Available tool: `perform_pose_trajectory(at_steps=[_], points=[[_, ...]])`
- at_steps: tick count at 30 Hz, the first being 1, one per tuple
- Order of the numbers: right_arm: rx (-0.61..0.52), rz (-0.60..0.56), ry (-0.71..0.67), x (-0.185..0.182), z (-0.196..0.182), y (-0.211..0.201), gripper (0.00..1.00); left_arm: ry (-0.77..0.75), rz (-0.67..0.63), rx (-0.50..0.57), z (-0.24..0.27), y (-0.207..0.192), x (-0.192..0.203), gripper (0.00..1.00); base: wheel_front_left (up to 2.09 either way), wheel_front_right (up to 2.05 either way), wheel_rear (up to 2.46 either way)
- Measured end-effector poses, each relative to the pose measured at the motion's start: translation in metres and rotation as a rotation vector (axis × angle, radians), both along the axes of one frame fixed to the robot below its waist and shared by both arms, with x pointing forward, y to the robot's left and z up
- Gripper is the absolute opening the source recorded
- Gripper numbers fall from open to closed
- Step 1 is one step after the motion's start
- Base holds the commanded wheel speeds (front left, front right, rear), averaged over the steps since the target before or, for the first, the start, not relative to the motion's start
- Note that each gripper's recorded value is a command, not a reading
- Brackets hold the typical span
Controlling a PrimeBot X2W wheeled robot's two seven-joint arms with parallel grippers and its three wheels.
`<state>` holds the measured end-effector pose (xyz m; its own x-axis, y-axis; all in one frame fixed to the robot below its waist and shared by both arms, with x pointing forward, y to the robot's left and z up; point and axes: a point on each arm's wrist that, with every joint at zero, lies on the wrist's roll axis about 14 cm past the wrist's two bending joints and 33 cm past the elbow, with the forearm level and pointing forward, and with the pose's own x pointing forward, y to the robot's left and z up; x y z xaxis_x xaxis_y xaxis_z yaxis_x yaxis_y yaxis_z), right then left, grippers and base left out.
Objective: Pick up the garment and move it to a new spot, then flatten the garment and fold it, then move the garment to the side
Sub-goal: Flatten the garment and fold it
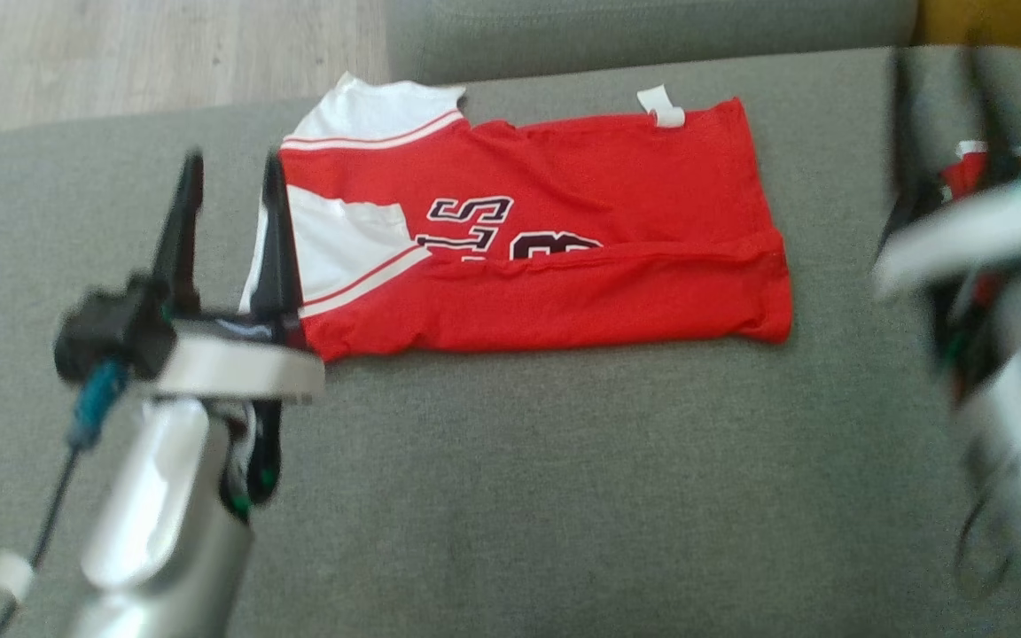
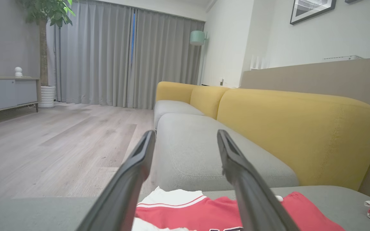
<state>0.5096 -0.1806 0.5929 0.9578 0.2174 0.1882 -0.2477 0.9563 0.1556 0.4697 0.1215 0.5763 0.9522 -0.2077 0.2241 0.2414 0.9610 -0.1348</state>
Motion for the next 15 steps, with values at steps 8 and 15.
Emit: perform_pose_trajectory(at_steps=[8,15], points=[[0.043,-0.056,0.178,-0.079,-0.097,0.020,1.00,0.147,0.059,-0.055,-0.056,0.006,-0.040,1.00,0.00,0.00,0.00],[0.050,-0.073,0.201,-0.097,-0.110,0.026,1.00,0.271,0.094,-0.005,-0.101,0.014,-0.049,1.00,0.00,0.00,0.00]])
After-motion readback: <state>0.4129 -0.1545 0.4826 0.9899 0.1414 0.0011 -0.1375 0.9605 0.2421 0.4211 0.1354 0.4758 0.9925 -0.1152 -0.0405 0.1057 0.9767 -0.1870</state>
